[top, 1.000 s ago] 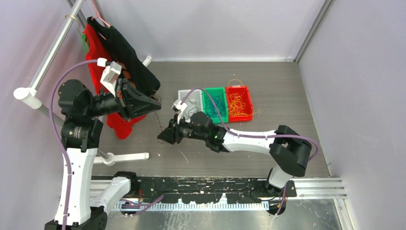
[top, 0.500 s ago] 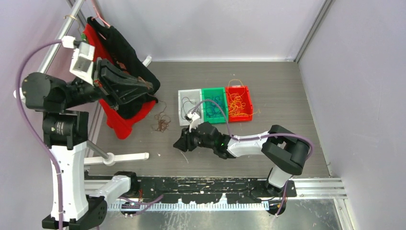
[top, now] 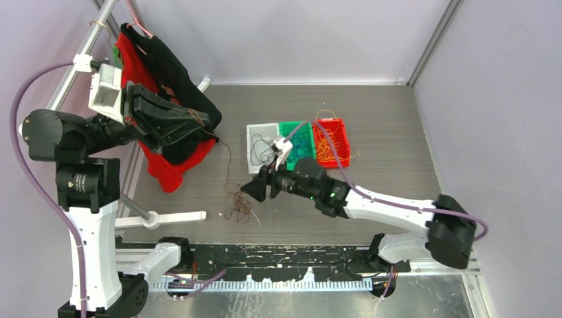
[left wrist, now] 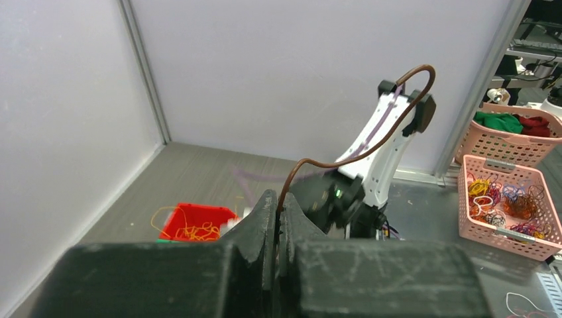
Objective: Untangle the cables
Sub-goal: Untie the cable.
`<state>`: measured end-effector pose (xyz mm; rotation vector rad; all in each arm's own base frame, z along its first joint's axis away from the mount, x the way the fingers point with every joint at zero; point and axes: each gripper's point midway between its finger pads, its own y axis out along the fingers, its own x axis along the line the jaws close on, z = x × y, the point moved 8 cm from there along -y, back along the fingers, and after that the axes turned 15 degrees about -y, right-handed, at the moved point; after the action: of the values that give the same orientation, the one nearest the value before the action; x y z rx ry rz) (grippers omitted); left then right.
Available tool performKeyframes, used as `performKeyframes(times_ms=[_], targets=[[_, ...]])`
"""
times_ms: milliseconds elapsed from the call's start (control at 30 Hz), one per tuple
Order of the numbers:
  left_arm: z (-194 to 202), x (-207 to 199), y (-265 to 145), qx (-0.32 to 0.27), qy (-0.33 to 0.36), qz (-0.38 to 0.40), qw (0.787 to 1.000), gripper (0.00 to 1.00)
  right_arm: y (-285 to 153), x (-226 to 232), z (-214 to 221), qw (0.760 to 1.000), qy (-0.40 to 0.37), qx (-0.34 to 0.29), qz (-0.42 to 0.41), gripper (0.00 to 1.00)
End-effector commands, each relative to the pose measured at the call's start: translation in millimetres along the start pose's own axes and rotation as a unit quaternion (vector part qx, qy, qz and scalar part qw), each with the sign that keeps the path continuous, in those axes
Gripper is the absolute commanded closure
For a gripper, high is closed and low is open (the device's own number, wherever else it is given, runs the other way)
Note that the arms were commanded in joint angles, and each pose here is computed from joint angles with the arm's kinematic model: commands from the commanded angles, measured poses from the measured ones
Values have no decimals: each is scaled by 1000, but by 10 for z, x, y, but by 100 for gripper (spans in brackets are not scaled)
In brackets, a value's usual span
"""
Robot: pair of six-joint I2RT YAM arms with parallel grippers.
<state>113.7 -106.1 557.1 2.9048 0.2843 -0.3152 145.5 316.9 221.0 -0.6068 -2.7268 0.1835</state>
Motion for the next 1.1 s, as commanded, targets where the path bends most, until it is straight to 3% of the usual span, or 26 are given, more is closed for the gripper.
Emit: performKeyframes(times_ms=[0,167,367,900,1067], targets=[[74,52,-7,-6,5,-6,1000,100,-255,247,-786,994,-68,-77,-36,32],[129,64,-16,-3,-3,-6,1000,100,-320,360,-1015,991,-79,-91,-61,33],[116,66,-11,-3,-2,-6,1000,100,-186,412,-929,989,-84,-64,-107,33],[87,56,-4,-6,-1,-6,1000,100,119,129,-918,990,-98,-98,6,44],[90,49,-7,-5,-1,-5,1000,100,101,126,-853,992,-91,-90,3,44]])
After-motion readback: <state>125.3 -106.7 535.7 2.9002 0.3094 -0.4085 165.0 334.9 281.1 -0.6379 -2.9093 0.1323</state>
